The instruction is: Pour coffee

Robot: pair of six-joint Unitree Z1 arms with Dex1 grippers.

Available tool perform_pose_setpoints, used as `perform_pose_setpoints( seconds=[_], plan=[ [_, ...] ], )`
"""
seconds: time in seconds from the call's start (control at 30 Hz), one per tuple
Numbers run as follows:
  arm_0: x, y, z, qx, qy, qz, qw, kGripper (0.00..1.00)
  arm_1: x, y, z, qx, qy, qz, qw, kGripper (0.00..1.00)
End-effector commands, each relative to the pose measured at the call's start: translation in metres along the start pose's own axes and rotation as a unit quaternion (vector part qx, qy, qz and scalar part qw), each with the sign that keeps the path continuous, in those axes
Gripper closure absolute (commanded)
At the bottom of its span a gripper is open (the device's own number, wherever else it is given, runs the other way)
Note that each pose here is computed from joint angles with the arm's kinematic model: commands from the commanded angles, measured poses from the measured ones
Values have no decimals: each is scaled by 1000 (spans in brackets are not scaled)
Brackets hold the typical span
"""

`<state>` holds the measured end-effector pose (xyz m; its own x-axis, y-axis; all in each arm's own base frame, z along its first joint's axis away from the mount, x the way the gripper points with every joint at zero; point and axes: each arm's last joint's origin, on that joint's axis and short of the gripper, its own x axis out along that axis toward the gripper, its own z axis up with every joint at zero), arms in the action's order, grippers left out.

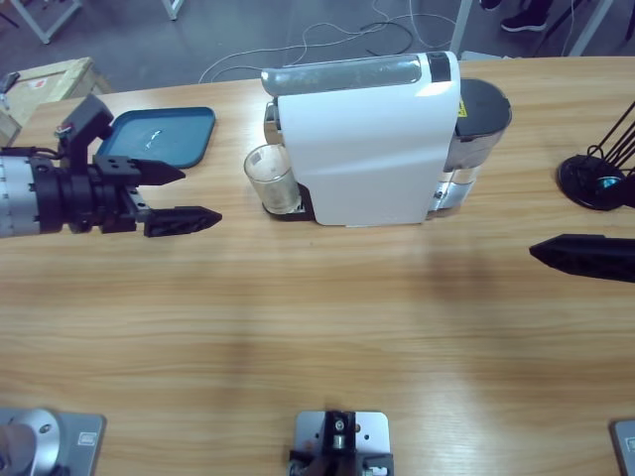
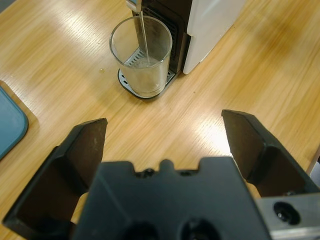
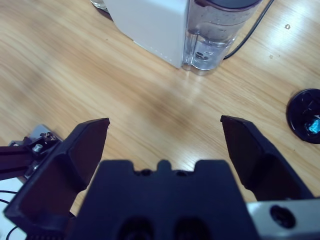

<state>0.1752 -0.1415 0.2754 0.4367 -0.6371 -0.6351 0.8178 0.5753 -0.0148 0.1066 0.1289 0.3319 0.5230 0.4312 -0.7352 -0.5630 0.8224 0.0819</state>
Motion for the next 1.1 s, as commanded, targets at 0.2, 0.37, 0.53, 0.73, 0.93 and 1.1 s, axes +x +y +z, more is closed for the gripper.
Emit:
perform_pose_setpoints(
  seconds=[0.2,0.37,0.53,0.73,0.93,1.1],
  plan=[
    [3,-2,-12,0,23,0,1000,4,10,-1,-12,-11,29,-16,999,0],
    [2,-3,-13,-3,23,-3,1000,5,10,0,-13,-13,31,-14,999,0],
    [-15,-9,-11,11,-33,-19,999,13,13,-1,-17,-13,39,-15,999,0],
    [4,11,-9,50,-32,12,998,13,23,2,-18,-13,56,-12,998,0],
    [49,26,-8,66,-36,-9,997,13,37,5,-20,-16,80,-5,997,0],
    [72,32,-11,69,-39,-25,997,13,44,7,-22,-17,95,0,995,0]
  ],
)
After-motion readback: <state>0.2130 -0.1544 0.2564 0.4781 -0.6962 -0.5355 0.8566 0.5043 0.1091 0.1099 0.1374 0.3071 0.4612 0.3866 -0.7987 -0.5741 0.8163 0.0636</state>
